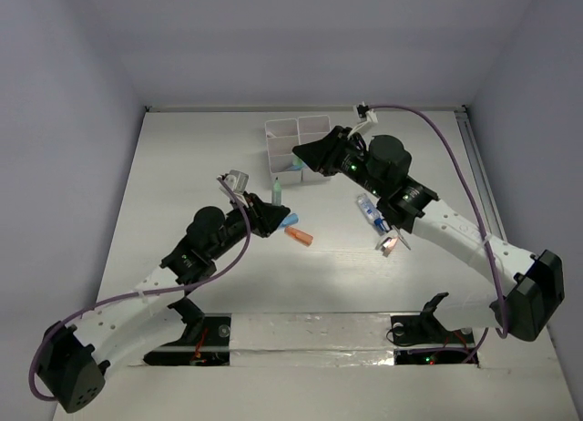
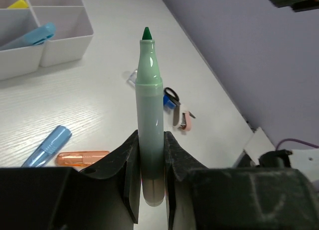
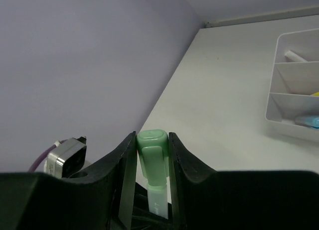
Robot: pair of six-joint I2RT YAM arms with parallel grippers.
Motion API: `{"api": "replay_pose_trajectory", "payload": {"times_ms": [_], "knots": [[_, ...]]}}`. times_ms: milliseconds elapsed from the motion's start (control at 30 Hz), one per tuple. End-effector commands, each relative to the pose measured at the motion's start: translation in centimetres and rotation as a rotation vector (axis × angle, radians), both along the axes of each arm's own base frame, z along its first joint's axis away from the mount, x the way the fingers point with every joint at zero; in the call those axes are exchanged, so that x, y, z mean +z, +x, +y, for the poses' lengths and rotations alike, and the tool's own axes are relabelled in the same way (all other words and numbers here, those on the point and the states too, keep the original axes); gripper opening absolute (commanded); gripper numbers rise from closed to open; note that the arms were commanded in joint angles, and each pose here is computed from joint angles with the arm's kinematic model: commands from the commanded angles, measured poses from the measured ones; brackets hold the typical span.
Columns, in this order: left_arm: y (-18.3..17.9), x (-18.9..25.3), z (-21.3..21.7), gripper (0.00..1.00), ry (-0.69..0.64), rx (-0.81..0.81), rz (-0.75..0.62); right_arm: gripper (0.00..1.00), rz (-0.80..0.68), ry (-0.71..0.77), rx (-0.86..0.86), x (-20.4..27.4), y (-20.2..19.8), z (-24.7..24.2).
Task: Sort the stationery into containers
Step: Close the pen cap on the pen.
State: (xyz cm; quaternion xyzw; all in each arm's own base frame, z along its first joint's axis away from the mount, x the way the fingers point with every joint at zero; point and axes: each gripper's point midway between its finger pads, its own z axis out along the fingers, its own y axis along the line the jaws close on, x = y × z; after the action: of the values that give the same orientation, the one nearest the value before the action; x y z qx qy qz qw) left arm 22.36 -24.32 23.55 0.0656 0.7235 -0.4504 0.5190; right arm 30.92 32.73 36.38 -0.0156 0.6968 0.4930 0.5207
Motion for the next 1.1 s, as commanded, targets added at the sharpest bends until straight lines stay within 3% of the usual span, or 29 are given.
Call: {"api": "replay_pose_trajectory", "payload": {"times_ms": [0, 333, 700, 1067], "knots": [[2.0, 2.5, 0.8, 0.0, -0.028, 0.12, -0.135, 0.0, 0.0, 0.028, -0.042, 1.0, 0.9, -0.2], [2.5, 3.5, 0.7, 0.0, -0.003, 0.152, -0.226, 0.0, 0.04, -0.041, -0.078, -1.2, 2.2, 0.4], [2.5, 2.7, -1.1, 0.0, 0.026, 0.09, -0.22, 0.0, -0.006, -0.042, -0.098, 0.5, 2.4, 1.1], [2.7, 2.9, -1.7, 0.0, 0.035, 0.084, -0.225, 0.0, -0.016, -0.141, -0.101, -0.3, 2.2, 2.9]]}}
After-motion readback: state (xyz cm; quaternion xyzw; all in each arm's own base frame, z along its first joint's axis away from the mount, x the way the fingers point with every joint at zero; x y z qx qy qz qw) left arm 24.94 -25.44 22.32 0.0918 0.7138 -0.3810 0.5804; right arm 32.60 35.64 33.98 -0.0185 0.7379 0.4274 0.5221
